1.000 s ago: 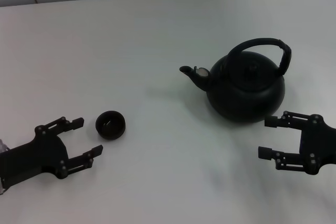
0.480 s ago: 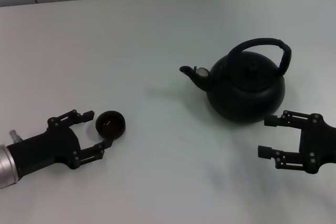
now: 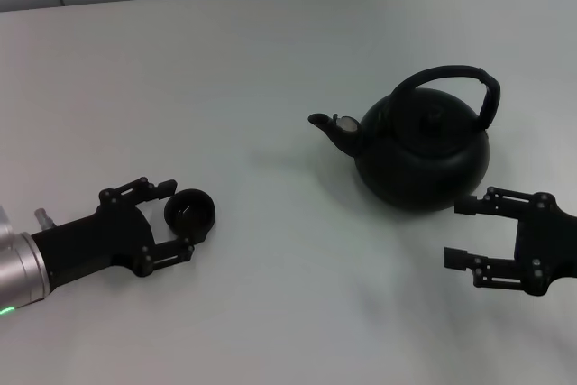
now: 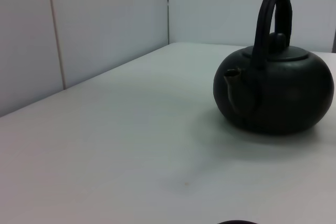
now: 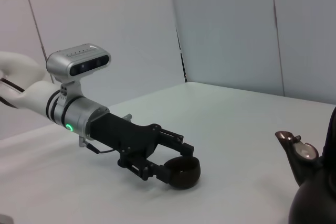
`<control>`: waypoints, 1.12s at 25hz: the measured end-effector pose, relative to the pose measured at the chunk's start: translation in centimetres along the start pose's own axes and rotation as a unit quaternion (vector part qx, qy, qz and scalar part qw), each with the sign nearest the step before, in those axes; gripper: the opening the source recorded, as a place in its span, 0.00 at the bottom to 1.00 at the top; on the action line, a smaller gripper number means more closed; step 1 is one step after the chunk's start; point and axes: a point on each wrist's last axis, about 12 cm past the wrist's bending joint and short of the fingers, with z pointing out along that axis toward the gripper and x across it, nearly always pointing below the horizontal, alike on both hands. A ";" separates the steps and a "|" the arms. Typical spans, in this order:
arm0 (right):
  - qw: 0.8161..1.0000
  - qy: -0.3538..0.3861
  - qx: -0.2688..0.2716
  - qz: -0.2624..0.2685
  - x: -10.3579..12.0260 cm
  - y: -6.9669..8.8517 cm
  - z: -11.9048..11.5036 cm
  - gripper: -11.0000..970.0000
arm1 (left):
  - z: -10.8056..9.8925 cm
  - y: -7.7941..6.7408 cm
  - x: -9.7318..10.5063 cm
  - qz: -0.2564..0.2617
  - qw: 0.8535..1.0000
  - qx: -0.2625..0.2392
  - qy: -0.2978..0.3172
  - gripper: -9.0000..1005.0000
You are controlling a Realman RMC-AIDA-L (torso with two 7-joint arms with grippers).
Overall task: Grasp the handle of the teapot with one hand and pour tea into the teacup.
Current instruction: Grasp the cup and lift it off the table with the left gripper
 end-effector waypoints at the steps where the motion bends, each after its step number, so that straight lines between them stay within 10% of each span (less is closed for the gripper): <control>1: 1.000 0.000 0.000 0.000 0.0 0.0 0.0 0.76 | 0.1 0.0 0.0 0.000 1.000 0.001 0.001 0.78; 28: 1.000 -0.002 -0.001 -0.003 -0.2 -0.1 0.2 0.76 | 0.6 -0.1 -0.6 -0.005 1.000 0.013 -0.011 0.69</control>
